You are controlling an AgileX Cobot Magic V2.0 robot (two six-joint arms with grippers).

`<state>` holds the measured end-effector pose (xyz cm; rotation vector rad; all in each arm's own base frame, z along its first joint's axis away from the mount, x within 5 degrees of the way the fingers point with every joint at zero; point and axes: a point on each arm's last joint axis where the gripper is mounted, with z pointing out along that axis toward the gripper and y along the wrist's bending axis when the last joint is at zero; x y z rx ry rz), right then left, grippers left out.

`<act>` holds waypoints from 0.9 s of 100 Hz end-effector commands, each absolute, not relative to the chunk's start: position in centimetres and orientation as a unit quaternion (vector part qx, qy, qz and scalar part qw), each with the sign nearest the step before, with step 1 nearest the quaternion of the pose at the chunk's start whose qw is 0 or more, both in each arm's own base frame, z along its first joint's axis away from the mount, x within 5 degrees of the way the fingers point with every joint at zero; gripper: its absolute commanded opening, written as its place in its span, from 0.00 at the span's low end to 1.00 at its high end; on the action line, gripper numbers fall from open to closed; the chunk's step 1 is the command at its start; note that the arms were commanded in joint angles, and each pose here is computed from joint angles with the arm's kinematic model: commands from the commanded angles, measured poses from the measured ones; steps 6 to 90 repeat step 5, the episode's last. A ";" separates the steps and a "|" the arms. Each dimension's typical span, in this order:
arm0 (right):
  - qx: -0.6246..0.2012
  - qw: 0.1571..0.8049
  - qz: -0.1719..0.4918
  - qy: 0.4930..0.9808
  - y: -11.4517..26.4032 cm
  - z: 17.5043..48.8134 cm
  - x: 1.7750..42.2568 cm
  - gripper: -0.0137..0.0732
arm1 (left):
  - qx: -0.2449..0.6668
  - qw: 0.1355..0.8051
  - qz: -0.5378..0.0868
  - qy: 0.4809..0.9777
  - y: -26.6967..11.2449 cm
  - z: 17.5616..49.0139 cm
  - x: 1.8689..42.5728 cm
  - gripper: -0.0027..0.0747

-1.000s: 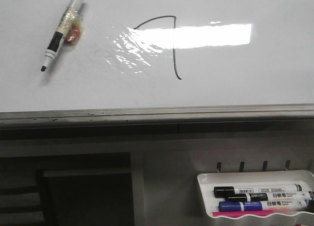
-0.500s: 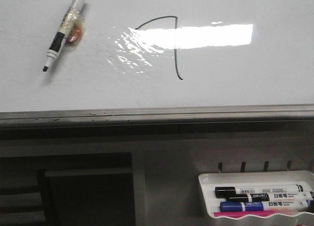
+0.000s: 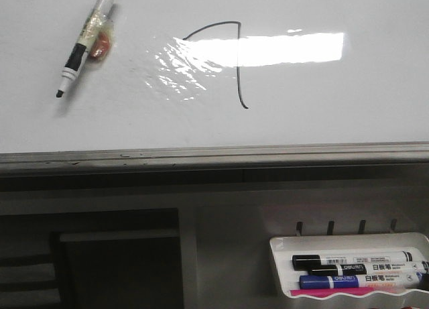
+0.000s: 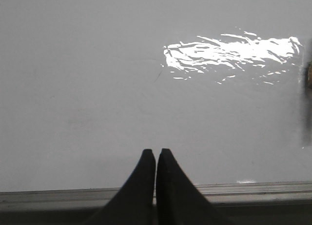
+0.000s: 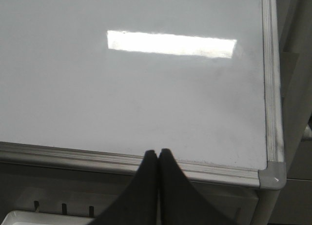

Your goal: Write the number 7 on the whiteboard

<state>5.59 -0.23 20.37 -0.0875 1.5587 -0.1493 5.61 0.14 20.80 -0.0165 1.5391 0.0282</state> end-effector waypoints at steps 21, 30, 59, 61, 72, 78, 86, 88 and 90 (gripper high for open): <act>-0.043 0.731 -0.071 0.678 -0.2 20.1 5.6 0.08 | -0.016 0.740 0.010 0.672 0.2 20.4 5.5 0.01; -0.043 0.731 -0.071 0.678 -0.2 20.1 5.6 0.08 | -0.016 0.740 0.010 0.672 0.2 20.4 5.5 0.01; -0.043 0.731 -0.071 0.678 -0.2 20.1 5.6 0.08 | -0.016 0.740 0.010 0.672 0.2 20.4 5.5 0.01; -0.043 0.731 -0.071 0.678 -0.2 20.1 5.6 0.08 | -0.016 0.740 0.010 0.672 0.2 20.4 5.5 0.01; -0.043 0.731 -0.071 0.678 -0.2 20.1 5.6 0.08 | -0.016 0.740 0.010 0.672 0.2 20.4 5.5 0.01; -0.043 0.731 -0.071 0.678 -0.2 20.1 5.6 0.08 | -0.016 0.740 0.010 0.672 0.2 20.4 5.5 0.01; -0.043 0.731 -0.071 0.678 -0.2 20.1 5.6 0.08 | -0.016 0.740 0.010 0.672 0.2 20.4 5.5 0.01; -0.043 0.731 -0.071 0.678 -0.2 20.1 5.6 0.08 | -0.016 0.740 0.010 0.672 0.2 20.4 5.5 0.01; -0.043 0.731 -0.071 0.678 -0.2 20.1 5.6 0.08 | -0.016 0.740 0.010 0.672 0.2 20.4 5.5 0.01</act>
